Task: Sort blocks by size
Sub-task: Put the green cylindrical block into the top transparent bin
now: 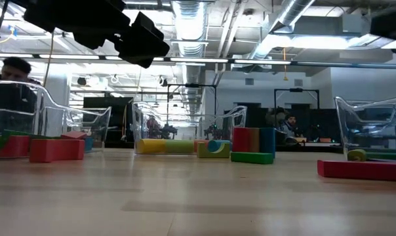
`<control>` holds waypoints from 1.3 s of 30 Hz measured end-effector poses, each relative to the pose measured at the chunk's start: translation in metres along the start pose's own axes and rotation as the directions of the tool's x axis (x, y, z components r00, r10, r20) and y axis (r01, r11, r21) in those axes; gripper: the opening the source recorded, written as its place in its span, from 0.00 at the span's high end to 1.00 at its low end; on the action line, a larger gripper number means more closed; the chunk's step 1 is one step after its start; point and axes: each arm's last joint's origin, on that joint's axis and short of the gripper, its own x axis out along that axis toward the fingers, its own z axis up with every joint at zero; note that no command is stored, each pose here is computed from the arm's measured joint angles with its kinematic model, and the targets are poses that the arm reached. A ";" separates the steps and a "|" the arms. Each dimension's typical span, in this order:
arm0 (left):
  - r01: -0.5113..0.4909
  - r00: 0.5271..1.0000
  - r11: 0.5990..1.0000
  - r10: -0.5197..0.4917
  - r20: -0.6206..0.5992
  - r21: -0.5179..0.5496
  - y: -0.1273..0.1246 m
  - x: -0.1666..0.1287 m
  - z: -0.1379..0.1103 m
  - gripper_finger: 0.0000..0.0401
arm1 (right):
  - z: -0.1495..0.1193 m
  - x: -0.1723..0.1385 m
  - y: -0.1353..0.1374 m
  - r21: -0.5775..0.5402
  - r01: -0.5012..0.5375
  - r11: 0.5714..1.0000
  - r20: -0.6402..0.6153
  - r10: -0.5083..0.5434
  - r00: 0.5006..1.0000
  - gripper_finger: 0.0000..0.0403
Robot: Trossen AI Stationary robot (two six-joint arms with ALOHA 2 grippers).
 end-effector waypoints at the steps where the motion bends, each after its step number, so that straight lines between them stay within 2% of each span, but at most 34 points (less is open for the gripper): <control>1: 0.002 1.000 1.000 -0.002 0.000 0.003 -0.001 0.000 0.000 0.42 | 0.000 0.003 0.001 0.001 -0.007 1.000 0.004 0.007 1.000 0.47; 9: 0.005 1.000 1.000 -0.005 -0.010 0.003 -0.002 0.000 -0.001 0.42 | -0.008 0.013 -0.002 0.044 0.020 0.999 -0.058 -0.018 0.998 0.49; 20: -0.002 1.000 1.000 0.003 -0.003 0.009 -0.001 0.000 0.000 0.42 | -0.004 0.013 0.000 0.052 0.000 0.999 -0.018 0.001 1.000 0.60; 30: -0.004 1.000 1.000 0.004 -0.001 0.005 -0.001 0.000 0.000 0.42 | 0.002 0.014 -0.006 0.112 -0.017 0.994 0.012 0.016 1.000 0.41; 39: -0.003 1.000 1.000 0.003 0.000 0.002 -0.001 0.000 0.000 0.42 | 0.006 0.014 -0.004 0.119 -0.049 0.992 0.057 0.042 0.997 0.45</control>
